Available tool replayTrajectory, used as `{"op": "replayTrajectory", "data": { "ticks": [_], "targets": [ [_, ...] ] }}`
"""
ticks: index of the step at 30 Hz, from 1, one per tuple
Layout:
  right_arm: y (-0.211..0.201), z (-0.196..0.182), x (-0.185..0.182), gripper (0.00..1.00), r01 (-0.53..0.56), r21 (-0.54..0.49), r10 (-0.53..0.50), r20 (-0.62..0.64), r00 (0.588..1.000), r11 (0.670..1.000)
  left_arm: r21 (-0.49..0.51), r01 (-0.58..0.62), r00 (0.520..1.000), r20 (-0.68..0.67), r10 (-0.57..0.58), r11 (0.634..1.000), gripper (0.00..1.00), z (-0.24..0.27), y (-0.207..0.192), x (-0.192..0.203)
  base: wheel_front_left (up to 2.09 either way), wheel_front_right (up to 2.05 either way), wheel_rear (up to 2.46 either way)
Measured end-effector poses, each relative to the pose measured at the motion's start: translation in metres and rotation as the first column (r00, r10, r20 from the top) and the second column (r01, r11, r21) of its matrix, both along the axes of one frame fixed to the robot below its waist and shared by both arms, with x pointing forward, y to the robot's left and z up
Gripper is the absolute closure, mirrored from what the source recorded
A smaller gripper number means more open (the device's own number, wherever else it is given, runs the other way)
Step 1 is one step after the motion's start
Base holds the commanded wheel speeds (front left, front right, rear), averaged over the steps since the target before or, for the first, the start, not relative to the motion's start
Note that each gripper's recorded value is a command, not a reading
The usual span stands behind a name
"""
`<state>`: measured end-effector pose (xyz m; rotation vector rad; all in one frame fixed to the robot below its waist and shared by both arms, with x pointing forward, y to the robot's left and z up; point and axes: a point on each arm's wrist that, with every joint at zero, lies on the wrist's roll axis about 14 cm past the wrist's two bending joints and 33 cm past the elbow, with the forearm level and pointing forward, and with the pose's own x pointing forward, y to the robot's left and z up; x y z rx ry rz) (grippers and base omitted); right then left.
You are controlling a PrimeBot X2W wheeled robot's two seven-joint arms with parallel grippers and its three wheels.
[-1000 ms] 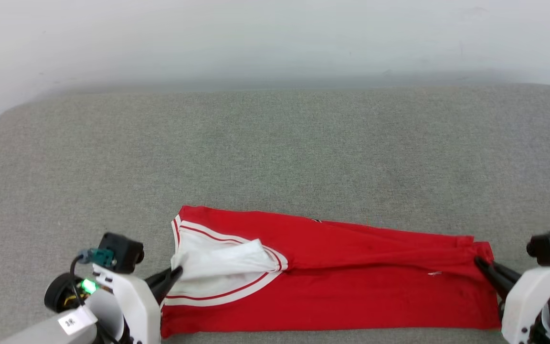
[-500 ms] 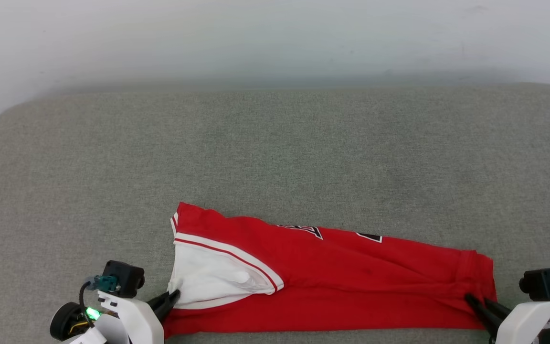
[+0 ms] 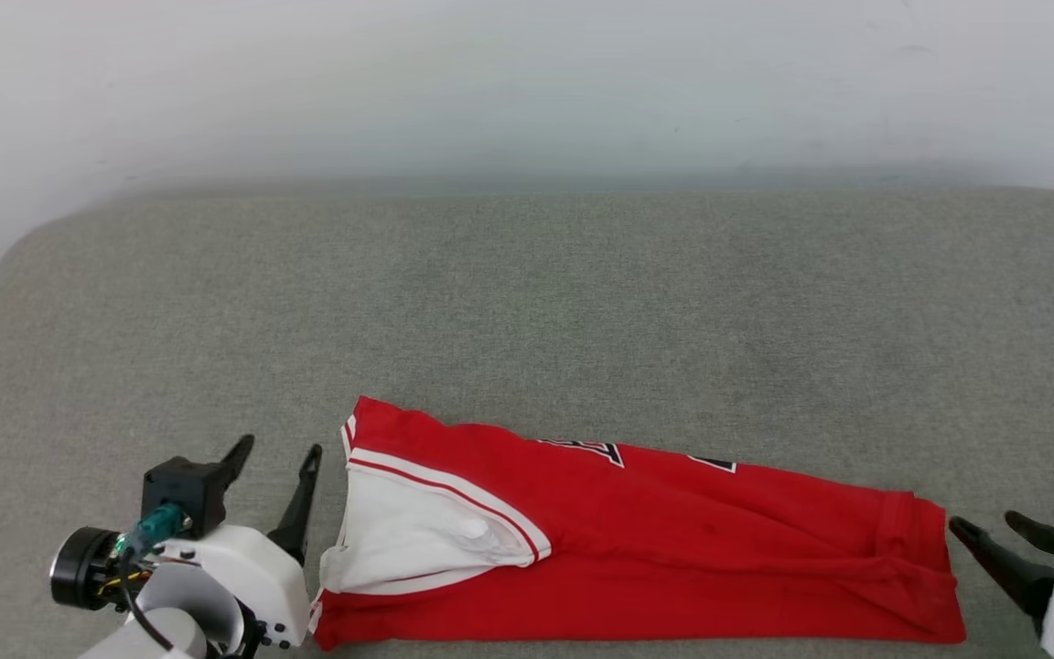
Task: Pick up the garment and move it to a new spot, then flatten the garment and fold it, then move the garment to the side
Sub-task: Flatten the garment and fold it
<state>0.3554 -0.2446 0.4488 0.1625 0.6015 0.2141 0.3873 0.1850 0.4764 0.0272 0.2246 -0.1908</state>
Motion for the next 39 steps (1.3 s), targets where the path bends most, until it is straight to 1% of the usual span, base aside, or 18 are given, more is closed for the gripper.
{"op": "replayTrajectory", "data": {
  "ticks": [4, 9, 13, 18, 20, 22, 27, 31, 34, 36, 37, 39],
  "targets": [
    [-0.011, -0.010, -0.004, 0.00, 0.012, 0.007, -0.011, -0.119, 0.993, 1.000, 0.023, -0.067, 0.994, 0.089, 0.065, 0.997, 0.00, 0.013, 0.011, 0.000, 0.00, 0.00, 0.00],
    [-0.016, -0.030, -0.005, 0.00, 0.024, 0.013, -0.020, -0.248, 0.969, 1.000, 0.027, -0.139, 0.975, 0.181, 0.131, 0.990, 0.00, 0.028, 0.022, 0.000, 0.00, 0.00, 0.00],
    [-0.004, -0.046, -0.004, 0.00, -0.003, 0.017, 0.008, -0.315, 0.949, 1.000, 0.020, -0.215, 0.951, 0.231, 0.205, 0.976, 0.00, 0.034, 0.033, -0.003, 0.00, 0.00, 0.00],
    [0.019, -0.071, -0.008, 0.00, -0.049, 0.038, 0.060, -0.390, 0.919, 0.998, 0.004, -0.259, 0.934, 0.255, 0.249, 0.966, 0.00, 0.033, 0.037, -0.011, 0.00, 0.00, 0.00],
    [0.025, -0.077, -0.008, 0.00, -0.063, 0.041, 0.075, -0.405, 0.911, 0.997, 0.003, -0.268, 0.929, 0.264, 0.258, 0.963, 0.00, 0.033, 0.038, -0.014, 0.00, 0.00, 0.00],
    [0.032, -0.080, -0.006, 0.00, -0.064, 0.059, 0.082, -0.401, 0.912, 0.996, -0.002, -0.281, 0.922, 0.277, 0.271, 0.960, 0.00, 0.035, 0.039, -0.016, 0.00, 0.00, 0.00],
    [0.049, -0.082, -0.001, 0.00, -0.065, 0.101, 0.099, -0.378, 0.920, 0.993, -0.006, -0.298, 0.906, 0.312, 0.285, 0.954, 0.00, 0.041, 0.040, -0.019, 0.00, 0.00, 0.00],
    [0.062, -0.082, 0.003, 0.00, -0.072, 0.128, 0.113, -0.348, 0.931, 0.989, -0.014, -0.301, 0.905, 0.311, 0.290, 0.954, 0.00, 0.039, 0.037, -0.024, 0.00, 0.00, 0.00],
    [0.069, -0.081, 0.005, 0.00, -0.089, 0.128, 0.126, -0.320, 0.939, 0.988, -0.013, -0.301, 0.903, 0.317, 0.289, 0.954, 0.00, 0.039, 0.035, -0.026, 0.00, 0.00, 0.00],
    [0.072, -0.081, 0.005, 0.77, -0.098, 0.125, 0.132, -0.300, 0.945, 0.987, -0.012, -0.299, 0.903, 0.321, 0.287, 0.954, 0.00, 0.039, 0.035, -0.028, 0.00, 0.00, 0.00],
    [0.072, -0.079, 0.007, 1.00, -0.100, 0.122, 0.132, -0.287, 0.949, 0.987, -0.014, -0.300, 0.902, 0.322, 0.289, 0.954, 0.00, 0.039, 0.034, -0.029, 0.00, 0.00, 0.00],
    [0.071, -0.077, 0.009, 1.00, -0.098, 0.118, 0.126, -0.264, 0.956, 0.988, -0.006, -0.294, 0.904, 0.323, 0.280, 0.956, 0.00, 0.039, 0.033, -0.032, 0.00, 0.00, 0.00]
  ]
}}
